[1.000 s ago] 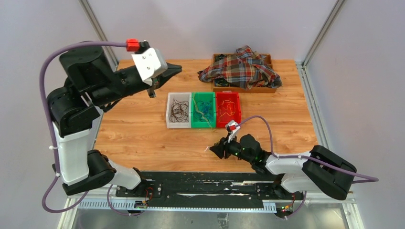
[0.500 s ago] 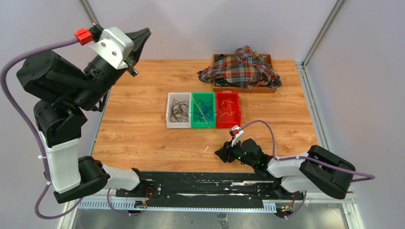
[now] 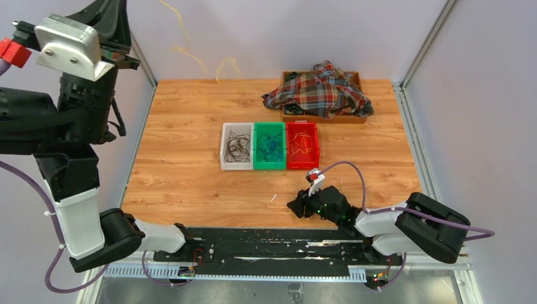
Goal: Untangle the cables
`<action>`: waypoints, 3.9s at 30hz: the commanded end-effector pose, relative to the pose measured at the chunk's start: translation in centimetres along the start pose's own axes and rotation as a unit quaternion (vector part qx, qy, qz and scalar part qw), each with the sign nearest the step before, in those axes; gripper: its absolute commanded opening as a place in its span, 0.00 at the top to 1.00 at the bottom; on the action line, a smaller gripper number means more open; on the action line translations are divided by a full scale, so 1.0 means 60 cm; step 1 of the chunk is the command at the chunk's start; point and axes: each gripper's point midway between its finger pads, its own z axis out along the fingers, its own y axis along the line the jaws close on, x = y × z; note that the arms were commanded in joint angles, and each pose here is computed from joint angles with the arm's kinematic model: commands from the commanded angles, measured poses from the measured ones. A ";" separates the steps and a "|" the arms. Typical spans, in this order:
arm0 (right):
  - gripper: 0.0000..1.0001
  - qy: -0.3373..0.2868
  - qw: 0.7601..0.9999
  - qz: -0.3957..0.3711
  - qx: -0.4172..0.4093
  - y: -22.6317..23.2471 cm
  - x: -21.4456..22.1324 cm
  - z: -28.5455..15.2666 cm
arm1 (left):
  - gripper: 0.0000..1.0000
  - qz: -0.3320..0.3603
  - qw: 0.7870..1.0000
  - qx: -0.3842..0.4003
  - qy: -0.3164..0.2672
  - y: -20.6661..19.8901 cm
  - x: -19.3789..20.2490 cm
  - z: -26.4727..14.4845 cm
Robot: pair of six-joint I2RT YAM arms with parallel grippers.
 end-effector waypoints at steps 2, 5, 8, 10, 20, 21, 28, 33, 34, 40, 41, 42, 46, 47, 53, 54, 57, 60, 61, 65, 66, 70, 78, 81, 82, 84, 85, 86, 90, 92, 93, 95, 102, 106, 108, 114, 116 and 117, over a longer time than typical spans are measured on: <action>0.56 0.017 1.000 -0.002 0.024 -0.015 0.023 -0.006 | 1.00 0.020 0.995 -0.081 -0.047 0.067 -0.047 0.001; 0.56 0.015 1.000 0.000 0.025 -0.016 0.022 -0.009 | 1.00 0.015 0.997 -0.057 -0.042 0.053 -0.043 0.001; 0.56 0.001 1.000 0.002 0.019 -0.008 0.004 -0.008 | 1.00 0.010 1.000 0.011 -0.011 -0.005 -0.006 -0.004; 0.55 -0.007 1.000 0.001 0.014 0.001 -0.014 -0.008 | 1.00 0.008 0.998 0.056 0.012 -0.046 0.024 -0.010; 0.31 -0.077 0.996 -0.027 0.018 0.031 -0.137 -0.038 | 1.00 -0.010 0.976 0.197 0.091 -0.180 0.119 -0.043; 0.30 -0.085 0.996 -0.029 0.020 0.033 -0.148 -0.043 | 1.00 -0.013 0.973 0.209 0.096 -0.192 0.126 -0.046; 0.26 -0.154 0.987 -0.032 0.036 0.043 -0.233 -0.060 | 1.00 -0.073 0.949 0.283 0.113 -0.282 0.158 -0.055; 0.28 -0.188 0.979 -0.033 0.077 0.033 -0.284 -0.061 | 1.00 -0.112 0.934 0.318 0.120 -0.337 0.171 -0.038; 0.28 -0.195 0.976 -0.031 0.095 0.024 -0.292 -0.063 | 1.00 -0.117 0.932 0.322 0.120 -0.346 0.172 -0.033; 0.29 -0.208 0.966 -0.022 0.153 -0.012 -0.312 -0.070 | 1.00 -0.139 0.924 0.340 0.111 -0.383 0.173 -0.002; 0.30 -0.206 0.966 -0.022 0.155 -0.014 -0.313 -0.069 | 1.00 -0.139 0.924 0.339 0.109 -0.387 0.174 0.004; 0.30 -0.205 0.966 -0.022 0.157 -0.016 -0.315 -0.067 | 0.99 -0.139 0.925 0.338 0.105 -0.390 0.174 0.010; 0.30 -0.198 0.969 -0.024 0.149 -0.012 -0.316 -0.058 | 1.00 -0.133 0.930 0.331 0.085 -0.396 0.170 0.031; 0.30 -0.197 0.969 -0.025 0.145 -0.010 -0.316 -0.056 | 1.00 -0.134 0.931 0.329 0.081 -0.396 0.168 0.035; 0.30 -0.194 0.970 -0.020 0.144 -0.011 -0.321 -0.046 | 1.00 -0.143 0.932 0.325 0.067 -0.406 0.167 0.047; 0.30 -0.194 0.969 -0.016 0.149 -0.015 -0.322 -0.044 | 1.00 -0.145 0.932 0.326 0.068 -0.410 0.169 0.048; 0.31 -0.200 0.964 -0.004 0.177 -0.035 -0.326 -0.046 | 1.00 -0.150 0.929 0.330 0.073 -0.424 0.179 0.049; 0.31 -0.208 0.949 0.012 0.237 -0.076 -0.327 -0.062 | 1.00 -0.154 0.927 0.334 0.078 -0.446 0.198 0.052; 0.32 -0.212 0.944 0.019 0.251 -0.087 -0.328 -0.068 | 1.00 -0.156 0.925 0.336 0.080 -0.454 0.204 0.054; 0.33 -0.222 0.931 0.030 0.289 -0.120 -0.335 -0.087 | 1.00 -0.160 0.921 0.341 0.095 -0.487 0.232 0.064; 0.33 -0.224 0.927 0.032 0.298 -0.127 -0.338 -0.092 | 1.00 -0.161 0.922 0.338 0.098 -0.492 0.237 0.068; 0.34 -0.232 0.920 0.042 0.312 -0.146 -0.343 -0.104 | 1.00 -0.168 0.922 0.333 0.102 -0.511 0.251 0.083; 0.35 -0.219 0.918 0.052 0.328 -0.167 -0.318 -0.114 | 0.99 -0.150 0.933 0.316 0.090 -0.500 0.248 0.104; 0.35 -0.214 0.920 0.061 0.323 -0.171 -0.307 -0.110 | 1.00 -0.140 0.938 0.309 0.074 -0.482 0.231 0.106; 0.35 -0.212 0.921 0.063 0.320 -0.170 -0.304 -0.108 | 1.00 -0.137 0.940 0.306 0.069 -0.477 0.227 0.107; 0.35 -0.208 0.924 0.065 0.314 -0.169 -0.300 -0.105 | 1.00 -0.123 0.946 0.294 0.057 -0.459 0.213 0.108; 0.35 -0.206 0.925 0.064 0.312 -0.169 -0.298 -0.103 | 1.00 -0.113 0.950 0.286 0.050 -0.449 0.206 0.108; 0.35 -0.204 0.926 0.065 0.310 -0.168 -0.297 -0.102 | 1.00 -0.099 0.955 0.278 0.041 -0.440 0.199 0.109; 0.35 -0.201 0.928 0.069 0.305 -0.168 -0.291 -0.100 | 1.00 -0.043 0.970 0.239 -0.001 -0.405 0.164 0.108; 0.35 -0.200 0.929 0.072 0.303 -0.168 -0.289 -0.100 | 1.00 -0.034 0.974 0.225 -0.014 -0.388 0.146 0.111; 0.36 -0.200 0.929 0.073 0.303 -0.168 -0.288 -0.099 | 1.00 -0.035 0.974 0.225 -0.017 -0.386 0.141 0.111; 0.36 -0.201 0.929 0.078 0.302 -0.168 -0.287 -0.099 | 1.00 -0.036 0.972 0.234 -0.013 -0.390 0.141 0.110; 0.36 -0.203 0.928 0.091 0.300 -0.169 -0.288 -0.092 | 1.00 -0.069 0.961 0.266 0.021 -0.441 0.176 0.102; 0.37 -0.197 0.929 0.093 0.300 -0.168 -0.291 -0.087 | 1.00 -0.079 0.958 0.276 0.027 -0.466 0.190 0.105; 0.37 -0.200 0.929 0.094 0.298 -0.167 -0.292 -0.089 | 1.00 -0.079 0.958 0.275 0.029 -0.474 0.196 0.111; 0.37 -0.202 0.926 0.095 0.303 -0.171 -0.289 -0.100 | 1.00 -0.081 0.958 0.272 0.034 -0.483 0.203 0.121; 0.37 -0.202 0.926 0.097 0.305 -0.173 -0.287 -0.103 | 1.00 -0.077 0.958 0.273 0.038 -0.486 0.210 0.121; 0.37 -0.203 0.925 0.097 0.306 -0.174 -0.286 -0.104 | 1.00 -0.074 0.958 0.274 0.041 -0.489 0.214 0.121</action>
